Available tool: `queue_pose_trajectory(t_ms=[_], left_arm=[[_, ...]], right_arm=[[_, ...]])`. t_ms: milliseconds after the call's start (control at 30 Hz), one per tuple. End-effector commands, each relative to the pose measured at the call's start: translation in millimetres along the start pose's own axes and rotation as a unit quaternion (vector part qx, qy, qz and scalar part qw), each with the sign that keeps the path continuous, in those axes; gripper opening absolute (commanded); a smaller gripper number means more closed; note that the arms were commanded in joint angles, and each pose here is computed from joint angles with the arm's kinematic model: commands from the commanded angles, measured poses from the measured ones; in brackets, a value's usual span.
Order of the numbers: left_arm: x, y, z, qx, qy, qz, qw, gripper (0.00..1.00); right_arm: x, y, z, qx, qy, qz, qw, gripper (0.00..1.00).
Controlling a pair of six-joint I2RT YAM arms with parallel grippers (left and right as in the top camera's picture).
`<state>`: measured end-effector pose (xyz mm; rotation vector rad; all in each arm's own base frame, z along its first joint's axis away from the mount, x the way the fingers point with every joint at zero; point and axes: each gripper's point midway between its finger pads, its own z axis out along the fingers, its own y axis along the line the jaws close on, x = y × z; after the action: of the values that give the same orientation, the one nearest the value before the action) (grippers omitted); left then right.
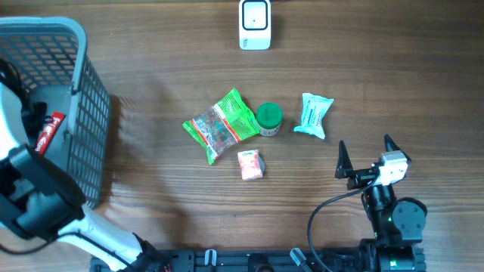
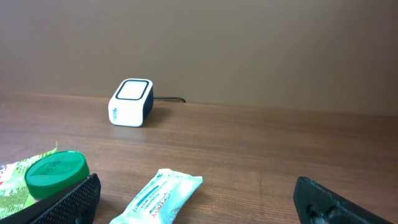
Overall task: Scan the item barcode
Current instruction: 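Grasp the teal toilet wipes pack and place it right of the jar, then grasp the red Nescafe stick in the basket and place it on table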
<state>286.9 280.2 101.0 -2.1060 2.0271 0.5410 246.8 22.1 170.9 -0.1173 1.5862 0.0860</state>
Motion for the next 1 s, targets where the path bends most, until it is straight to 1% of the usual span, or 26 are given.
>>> queue_pose_trajectory(t_ms=[0, 133, 300, 367, 400, 533, 767, 867, 900, 967], left_arm=[[8.6, -8.0, 29.7, -0.017, 0.016, 0.052, 0.998, 1.0], [7.3, -22.8, 41.3, 0.002, 0.012, 0.116, 0.993, 1.0], [10.9, -34.7, 40.9, 0.032, 0.022, 0.126, 0.991, 1.0], [18.6, -47.5, 39.3, 0.07, 0.041, 0.163, 0.983, 1.0], [19.1, -48.6, 39.1, 0.073, 0.042, 0.166, 0.982, 1.0], [20.2, -50.4, 43.8, 0.077, 0.038, 0.165, 0.983, 1.0], [40.4, -39.6, 71.9, 0.065, 0.047, 0.171, 0.982, 1.0], [33.9, -32.4, 75.8, 0.043, 0.027, 0.172, 0.984, 1.0], [33.0, -31.1, 76.4, 0.042, 0.028, 0.17, 0.984, 0.95], [32.3, -30.4, 77.0, 0.041, 0.028, 0.169, 0.984, 0.8]], right_arm=[[-1.9, -1.0, -0.3, 0.003, -0.004, -0.002, 1.0, 1.0], [-1.9, -1.0, -0.3, 0.003, -0.004, -0.002, 1.0, 1.0], [-1.9, -1.0, -0.3, 0.003, -0.004, -0.002, 1.0, 1.0], [-1.9, -1.0, -0.3, 0.003, -0.004, -0.002, 1.0, 1.0], [-1.9, -1.0, -0.3, 0.003, -0.004, -0.002, 1.0, 1.0], [-2.0, -1.0, -0.4, 0.003, -0.005, -0.002, 1.0, 1.0], [-1.9, -1.0, -0.3, 0.003, -0.004, -0.002, 1.0, 1.0], [-1.9, -1.0, -0.3, 0.003, -0.004, -0.002, 1.0, 1.0], [-1.9, -1.0, -0.3, 0.003, -0.004, -0.002, 1.0, 1.0], [-1.9, -1.0, -0.3, 0.003, -0.004, -0.002, 1.0, 1.0]])
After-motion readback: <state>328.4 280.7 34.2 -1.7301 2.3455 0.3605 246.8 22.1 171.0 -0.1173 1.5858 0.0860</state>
